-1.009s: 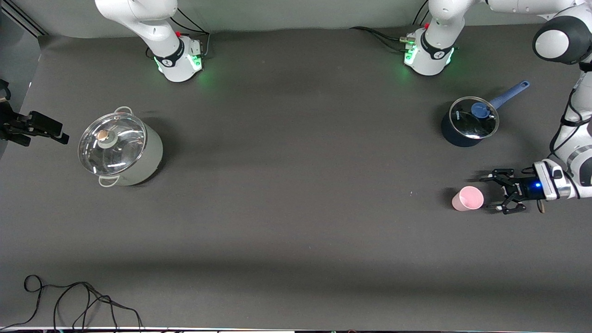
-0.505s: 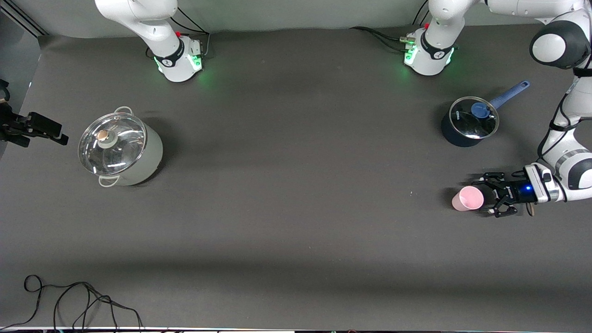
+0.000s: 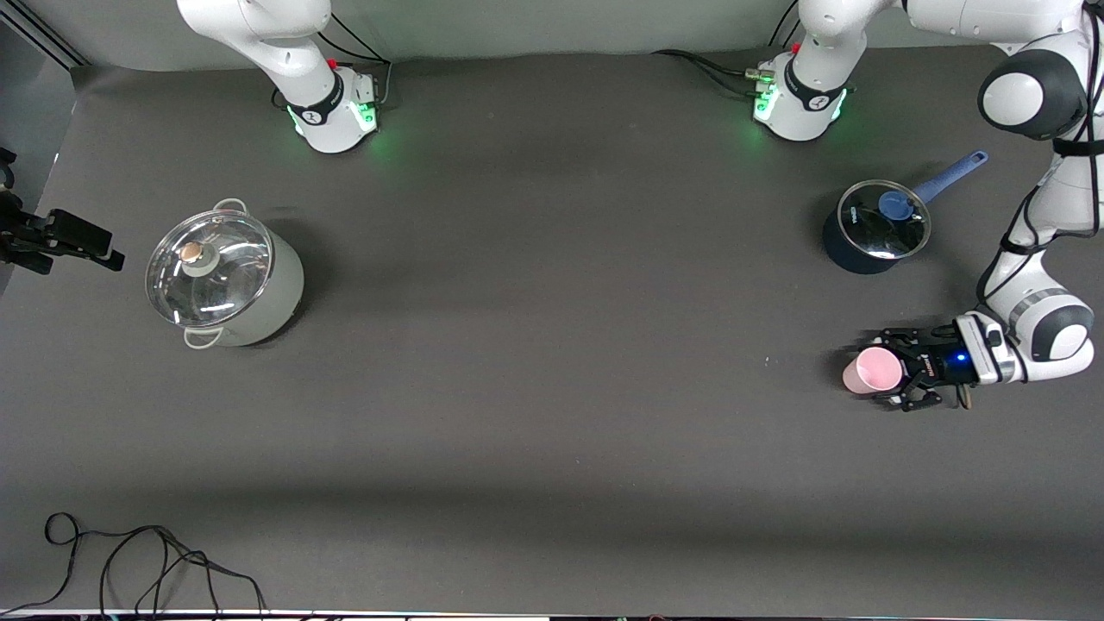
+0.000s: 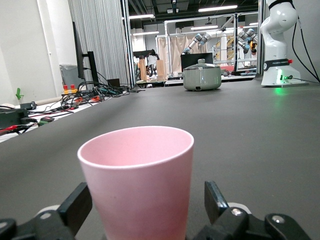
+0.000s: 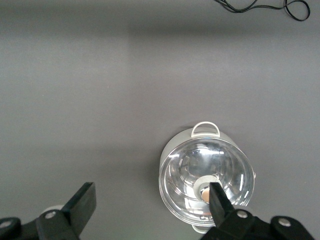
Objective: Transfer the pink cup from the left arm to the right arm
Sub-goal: 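Lift the pink cup with the left gripper toward the table middle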
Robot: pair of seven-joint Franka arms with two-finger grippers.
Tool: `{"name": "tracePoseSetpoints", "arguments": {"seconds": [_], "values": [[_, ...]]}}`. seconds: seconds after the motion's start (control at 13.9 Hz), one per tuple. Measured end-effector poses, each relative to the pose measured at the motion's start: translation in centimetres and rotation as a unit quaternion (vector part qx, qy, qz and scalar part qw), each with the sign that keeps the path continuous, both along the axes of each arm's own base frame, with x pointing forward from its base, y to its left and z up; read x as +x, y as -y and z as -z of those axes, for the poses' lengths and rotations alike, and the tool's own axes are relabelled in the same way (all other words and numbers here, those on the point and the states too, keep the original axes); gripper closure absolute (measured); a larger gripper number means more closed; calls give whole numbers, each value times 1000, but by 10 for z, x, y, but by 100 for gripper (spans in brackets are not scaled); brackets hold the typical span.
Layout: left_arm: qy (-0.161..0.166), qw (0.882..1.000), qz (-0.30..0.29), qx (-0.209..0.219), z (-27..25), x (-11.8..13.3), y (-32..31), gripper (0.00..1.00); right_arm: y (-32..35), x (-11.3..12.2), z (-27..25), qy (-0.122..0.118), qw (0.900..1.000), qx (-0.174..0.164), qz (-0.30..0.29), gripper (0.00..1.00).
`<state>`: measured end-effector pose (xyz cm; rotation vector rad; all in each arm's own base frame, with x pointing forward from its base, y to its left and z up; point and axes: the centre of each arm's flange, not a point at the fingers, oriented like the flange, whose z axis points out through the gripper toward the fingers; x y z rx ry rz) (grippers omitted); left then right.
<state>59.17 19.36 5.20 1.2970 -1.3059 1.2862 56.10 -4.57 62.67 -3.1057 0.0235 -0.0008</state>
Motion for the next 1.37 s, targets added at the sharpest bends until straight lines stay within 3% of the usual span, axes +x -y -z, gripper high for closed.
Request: {"name": "tracePoseSetpoints", "arguments": {"seconds": [0.22,0.36,0.43,0.58,0.65,0.79,1.01,1.23,1.37], "values": [[1,1000,2,0,2,1,5,0,0,0,-2,2,1000,0,11,0],[1,1000,5,0,2,2,8,1,0,0,-5,3,999,0,48,0],[1,1000,6,-1,2,3,10,6,-1,0,-6,4,997,0,81,0],[2,1000,8,-3,2,6,17,27,-4,0,-10,4,987,1,158,0],[2,1000,9,-4,2,7,20,32,-5,0,-12,6,981,2,192,0],[5,1000,13,-8,0,12,28,33,-5,-1,-16,4,965,3,261,0],[19,999,11,-31,-9,30,62,33,-8,-5,-20,-9,930,2,367,0],[20,999,-3,-42,-24,63,129,33,-10,-6,-25,-12,893,3,450,0],[19,999,-22,-38,-40,88,178,33,-11,-8,-26,-18,878,1,478,0]]}}
